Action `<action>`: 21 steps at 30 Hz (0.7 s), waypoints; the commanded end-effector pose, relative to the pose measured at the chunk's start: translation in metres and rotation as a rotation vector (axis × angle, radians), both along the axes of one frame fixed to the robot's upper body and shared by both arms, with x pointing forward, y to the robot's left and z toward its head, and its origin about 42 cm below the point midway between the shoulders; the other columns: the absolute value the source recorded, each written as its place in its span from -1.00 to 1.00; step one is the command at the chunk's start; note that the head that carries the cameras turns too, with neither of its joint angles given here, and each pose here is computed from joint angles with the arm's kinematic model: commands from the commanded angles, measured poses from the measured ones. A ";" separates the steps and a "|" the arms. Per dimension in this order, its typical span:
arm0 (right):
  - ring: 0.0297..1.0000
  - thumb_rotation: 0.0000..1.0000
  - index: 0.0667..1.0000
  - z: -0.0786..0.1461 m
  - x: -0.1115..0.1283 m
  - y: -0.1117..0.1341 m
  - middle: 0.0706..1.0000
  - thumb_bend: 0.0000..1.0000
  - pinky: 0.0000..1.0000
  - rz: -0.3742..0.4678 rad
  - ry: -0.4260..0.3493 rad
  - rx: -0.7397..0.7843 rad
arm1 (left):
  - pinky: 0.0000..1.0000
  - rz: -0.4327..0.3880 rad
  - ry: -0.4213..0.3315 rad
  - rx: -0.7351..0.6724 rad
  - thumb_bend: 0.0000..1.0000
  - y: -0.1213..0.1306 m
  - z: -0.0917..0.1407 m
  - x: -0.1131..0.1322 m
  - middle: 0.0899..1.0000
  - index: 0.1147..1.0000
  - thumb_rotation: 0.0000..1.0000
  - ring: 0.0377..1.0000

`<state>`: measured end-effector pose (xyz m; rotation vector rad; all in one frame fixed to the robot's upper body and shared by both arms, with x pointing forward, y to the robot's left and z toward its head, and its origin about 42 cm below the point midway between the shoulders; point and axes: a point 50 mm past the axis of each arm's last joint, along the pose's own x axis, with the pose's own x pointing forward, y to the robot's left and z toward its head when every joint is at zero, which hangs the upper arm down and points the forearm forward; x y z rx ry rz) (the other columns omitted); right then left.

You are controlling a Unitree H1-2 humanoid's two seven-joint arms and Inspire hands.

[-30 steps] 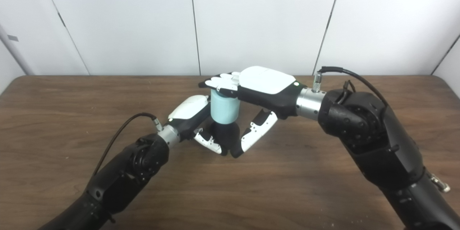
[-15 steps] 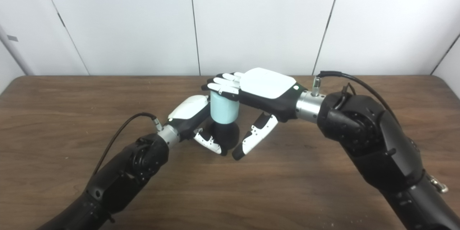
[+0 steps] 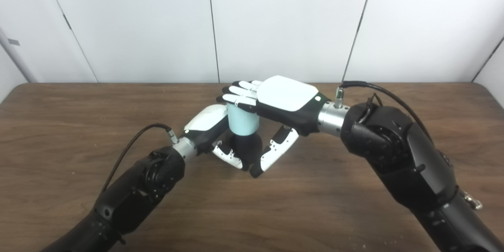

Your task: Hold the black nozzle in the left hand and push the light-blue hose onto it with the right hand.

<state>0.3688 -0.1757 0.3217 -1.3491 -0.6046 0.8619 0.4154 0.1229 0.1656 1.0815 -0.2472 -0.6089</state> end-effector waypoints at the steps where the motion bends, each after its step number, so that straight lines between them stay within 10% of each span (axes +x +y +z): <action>1: 1.00 0.42 0.97 -0.012 -0.009 0.002 1.00 0.54 0.98 0.059 0.068 -0.069 | 1.00 -0.001 0.231 0.184 0.05 0.008 -0.062 -0.027 -0.07 -0.19 -1.00 0.31; 21: 0.95 0.50 0.76 -0.026 -0.009 -0.017 0.87 0.43 0.85 0.093 0.017 -0.033 | 1.00 0.007 0.227 0.187 0.04 0.016 -0.058 -0.023 -0.05 -0.21 -1.00 0.32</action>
